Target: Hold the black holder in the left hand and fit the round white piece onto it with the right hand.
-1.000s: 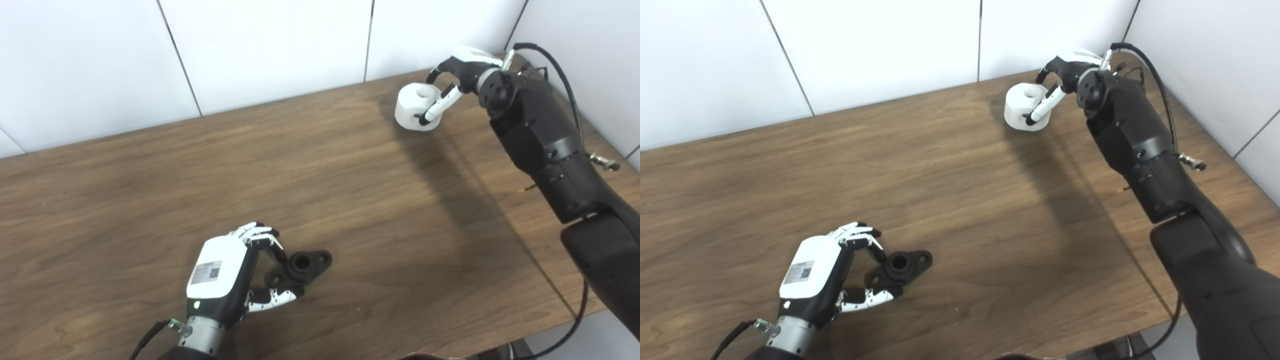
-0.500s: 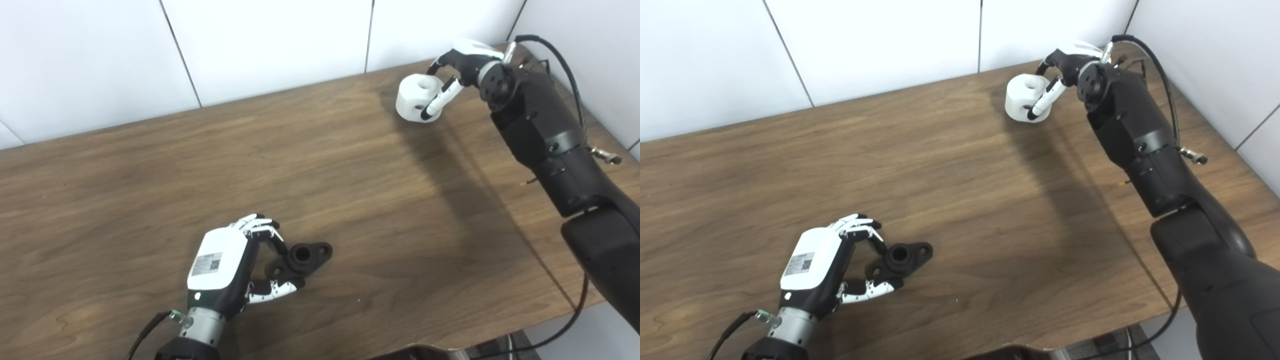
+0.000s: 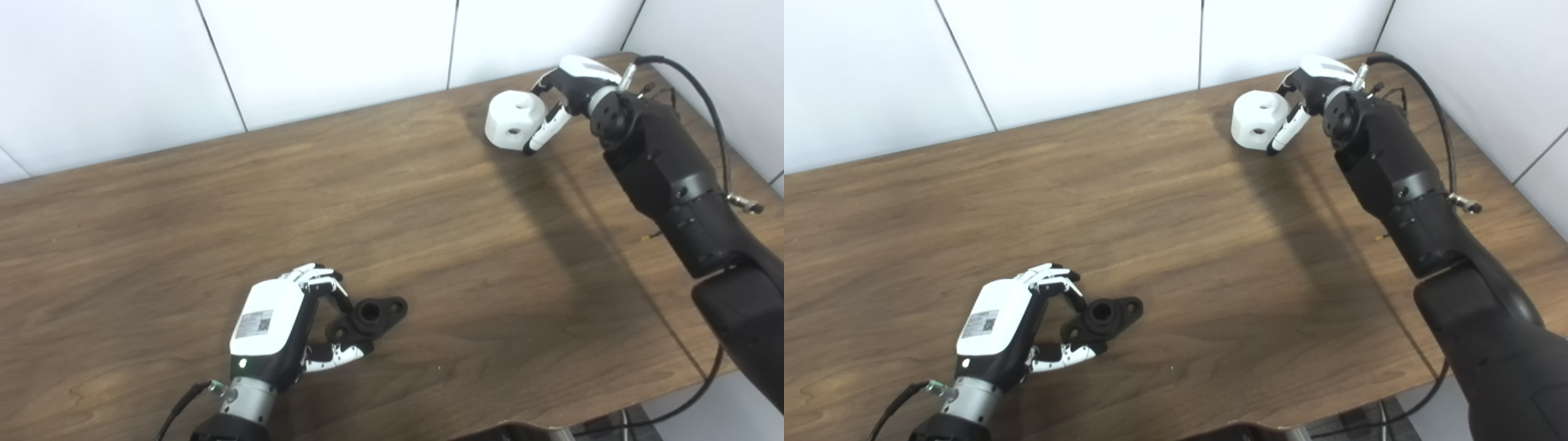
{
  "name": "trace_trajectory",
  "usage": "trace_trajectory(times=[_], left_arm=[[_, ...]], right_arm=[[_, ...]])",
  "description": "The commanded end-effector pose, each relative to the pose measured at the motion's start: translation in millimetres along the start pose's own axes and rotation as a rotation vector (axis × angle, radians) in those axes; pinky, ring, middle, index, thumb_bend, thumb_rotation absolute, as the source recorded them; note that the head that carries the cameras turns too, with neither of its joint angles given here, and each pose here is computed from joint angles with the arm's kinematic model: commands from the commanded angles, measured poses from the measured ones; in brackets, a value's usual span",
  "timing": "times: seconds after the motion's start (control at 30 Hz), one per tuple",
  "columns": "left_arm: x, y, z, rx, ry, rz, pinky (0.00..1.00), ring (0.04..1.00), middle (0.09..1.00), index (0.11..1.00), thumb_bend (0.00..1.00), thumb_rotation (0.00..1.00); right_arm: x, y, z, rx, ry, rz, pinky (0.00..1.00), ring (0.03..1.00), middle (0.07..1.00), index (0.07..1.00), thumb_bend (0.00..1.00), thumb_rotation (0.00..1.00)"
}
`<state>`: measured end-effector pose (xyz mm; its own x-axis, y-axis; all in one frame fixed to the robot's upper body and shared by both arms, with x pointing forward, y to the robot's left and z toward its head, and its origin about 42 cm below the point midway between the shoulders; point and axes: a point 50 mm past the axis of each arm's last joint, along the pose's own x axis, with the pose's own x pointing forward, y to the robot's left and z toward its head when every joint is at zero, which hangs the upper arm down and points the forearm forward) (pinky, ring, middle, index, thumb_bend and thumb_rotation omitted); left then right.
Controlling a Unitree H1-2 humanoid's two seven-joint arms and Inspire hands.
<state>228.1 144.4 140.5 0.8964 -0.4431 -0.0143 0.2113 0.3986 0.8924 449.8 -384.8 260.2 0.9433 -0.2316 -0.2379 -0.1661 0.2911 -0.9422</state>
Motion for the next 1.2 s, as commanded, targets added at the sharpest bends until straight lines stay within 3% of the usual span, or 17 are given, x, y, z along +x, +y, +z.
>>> trace_trajectory(times=[0.0, 0.77, 1.17], left_arm=[[-10.2, -18.8, -13.6, 0.007, 0.075, -0.112, 0.78, 0.84, 0.759, 0.486, 0.52, 0.05], [-11.3, -20.3, -16.9, 0.01, 0.069, -0.114, 0.77, 0.837, 0.759, 0.486, 0.52, 0.05], [-11.0, -20.7, -15.8, 0.0, 0.074, -0.117, 0.76, 0.84, 0.76, 0.486, 0.52, 0.05]], right_arm=[[-3.8, -34.2, 3.9, -0.019, -0.048, -0.11, 0.94, 0.945, 0.864, 0.69, 0.92, 0.17], [-4.3, -35.6, 6.5, -0.006, -0.065, -0.135, 0.88, 0.932, 0.853, 0.64, 0.92, 0.19], [-4.9, -38.6, 8.0, -0.009, -0.074, -0.134, 0.89, 0.93, 0.857, 0.597, 0.89, 0.14]])
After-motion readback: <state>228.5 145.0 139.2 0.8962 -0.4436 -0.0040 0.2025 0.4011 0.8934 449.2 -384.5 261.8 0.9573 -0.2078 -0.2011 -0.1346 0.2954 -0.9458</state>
